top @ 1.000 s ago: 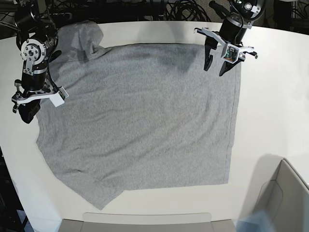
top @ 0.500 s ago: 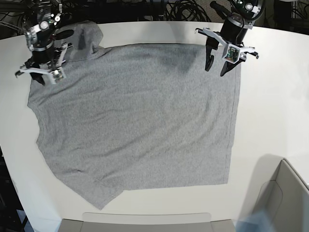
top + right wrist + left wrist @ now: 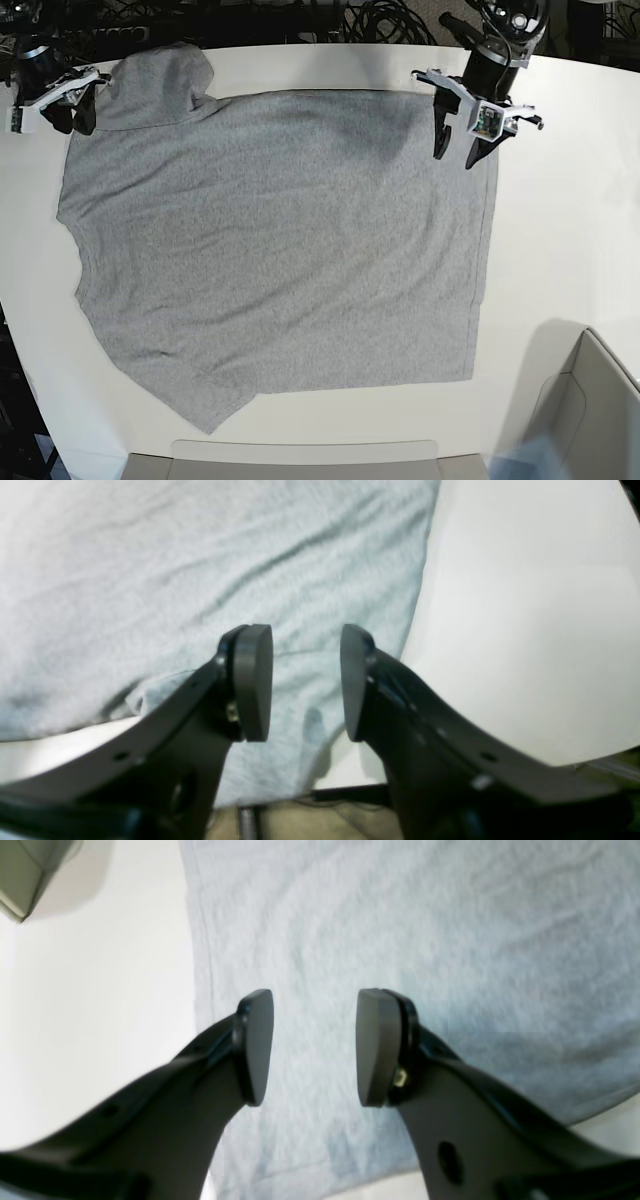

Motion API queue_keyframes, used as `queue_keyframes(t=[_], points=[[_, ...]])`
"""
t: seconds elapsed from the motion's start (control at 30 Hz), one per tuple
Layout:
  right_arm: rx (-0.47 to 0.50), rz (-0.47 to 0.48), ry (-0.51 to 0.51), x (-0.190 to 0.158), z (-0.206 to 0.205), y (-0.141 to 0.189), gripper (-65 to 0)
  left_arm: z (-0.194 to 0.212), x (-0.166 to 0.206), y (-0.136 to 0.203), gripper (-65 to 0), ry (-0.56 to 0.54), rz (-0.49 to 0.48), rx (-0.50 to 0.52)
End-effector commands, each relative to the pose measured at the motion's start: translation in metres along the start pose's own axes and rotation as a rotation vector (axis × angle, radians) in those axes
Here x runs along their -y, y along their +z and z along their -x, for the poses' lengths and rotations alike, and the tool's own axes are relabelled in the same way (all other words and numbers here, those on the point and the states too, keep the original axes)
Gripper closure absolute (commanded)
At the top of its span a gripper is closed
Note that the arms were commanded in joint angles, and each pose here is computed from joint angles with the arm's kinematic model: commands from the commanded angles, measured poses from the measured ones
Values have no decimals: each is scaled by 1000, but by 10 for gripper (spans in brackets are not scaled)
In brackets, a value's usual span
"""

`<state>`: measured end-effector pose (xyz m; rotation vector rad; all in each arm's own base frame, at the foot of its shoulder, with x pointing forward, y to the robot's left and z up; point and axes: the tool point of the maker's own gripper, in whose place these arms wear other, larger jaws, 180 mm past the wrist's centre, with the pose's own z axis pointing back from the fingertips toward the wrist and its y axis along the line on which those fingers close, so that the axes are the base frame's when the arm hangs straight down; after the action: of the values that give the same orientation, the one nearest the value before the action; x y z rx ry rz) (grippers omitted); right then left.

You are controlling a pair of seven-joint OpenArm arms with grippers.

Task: Fold the T-shirt properly
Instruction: 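Reposition the right gripper over the shoulder corner near the collar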

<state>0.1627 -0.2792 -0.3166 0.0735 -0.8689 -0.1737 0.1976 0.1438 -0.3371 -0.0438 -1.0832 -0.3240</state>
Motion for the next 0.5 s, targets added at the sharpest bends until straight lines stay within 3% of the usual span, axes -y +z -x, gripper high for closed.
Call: queue_keyframes(t=[0.0,0.2,0.33,0.47], points=[[-3,0,-33,3,6,-3,-225,-3,-3,2,-260,-8,-5,3],[-61,-2,-326,18,54,-21,-224,1,-6,3,-260,-25,-4,-21],[-31,30,-327,29,45,-11,-223,1,-6,3,-260,-25,-4,-22],[-69,89,-384,47,59,-3,-223,7,-7,2,-260,-23,-6,-36]])
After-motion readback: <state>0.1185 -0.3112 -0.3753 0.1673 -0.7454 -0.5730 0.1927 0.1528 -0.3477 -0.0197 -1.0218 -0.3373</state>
